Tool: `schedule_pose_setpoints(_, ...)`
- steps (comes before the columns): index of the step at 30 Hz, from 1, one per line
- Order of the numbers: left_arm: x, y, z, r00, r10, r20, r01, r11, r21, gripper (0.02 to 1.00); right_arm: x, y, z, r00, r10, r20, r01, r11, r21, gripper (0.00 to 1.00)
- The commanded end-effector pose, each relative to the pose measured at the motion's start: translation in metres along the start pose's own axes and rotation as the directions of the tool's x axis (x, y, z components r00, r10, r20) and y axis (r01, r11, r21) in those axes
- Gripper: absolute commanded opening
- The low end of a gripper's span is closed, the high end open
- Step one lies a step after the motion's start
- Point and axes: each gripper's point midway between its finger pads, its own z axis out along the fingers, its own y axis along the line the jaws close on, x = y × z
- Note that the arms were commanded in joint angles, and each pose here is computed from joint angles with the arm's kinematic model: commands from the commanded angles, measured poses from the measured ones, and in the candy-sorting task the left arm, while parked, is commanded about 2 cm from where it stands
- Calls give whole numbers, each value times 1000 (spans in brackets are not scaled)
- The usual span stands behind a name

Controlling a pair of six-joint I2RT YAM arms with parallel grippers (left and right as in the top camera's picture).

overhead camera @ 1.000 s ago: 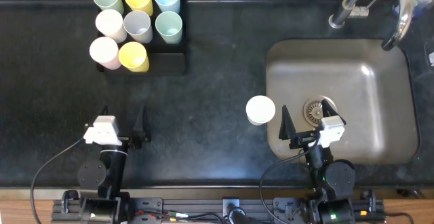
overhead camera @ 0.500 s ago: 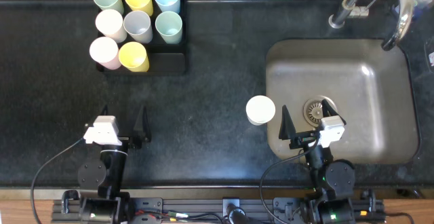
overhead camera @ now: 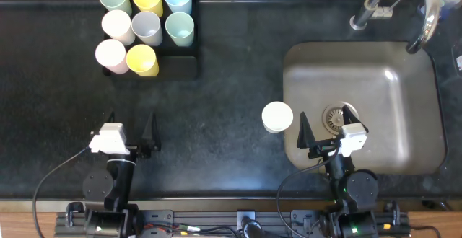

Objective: Store Cups

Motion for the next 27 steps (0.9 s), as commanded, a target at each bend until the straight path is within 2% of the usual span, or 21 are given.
schedule_pose_setpoints(1,0,-6,-1,1000,12,1,-12,999,29,1000,3,-2,0,1000,-3,0,3,1000,8,998)
schedule_pose_setpoints(6,0,-6,-1,1000,12,1,-12,999,29,1000,-23,0,-4,999,-5,31,5,1000,8,998)
schedule_pose_setpoints(9,0,-6,-1,1000,12,1,-12,999,29,1000,-54,-6,-7,1000,-5,24,3,998,63,996)
schedule_pose_setpoints(13,0,-6,-1,1000,12,1,-12,999,29,1000,-78,-10,-5,995,-1,-97,12,994,109,998)
schedule_pose_setpoints(17,0,-6,-1,1000,12,1,-12,999,29,1000,-97,-8,4,970,7,-242,23,993,119,998)
schedule_pose_setpoints(23,0,-6,-1,1000,12,1,-12,999,29,998,-98,3,28,832,29,-554,20,997,81,996)
schedule_pose_setpoints(26,0,-6,-1,1000,12,1,-12,999,29,1000,-80,11,37,714,44,-698,-10,999,53,998)
schedule_pose_setpoints(27,0,-6,-1,1000,12,1,-12,999,29,1000,-70,16,38,650,52,-758,-33,999,39,996)
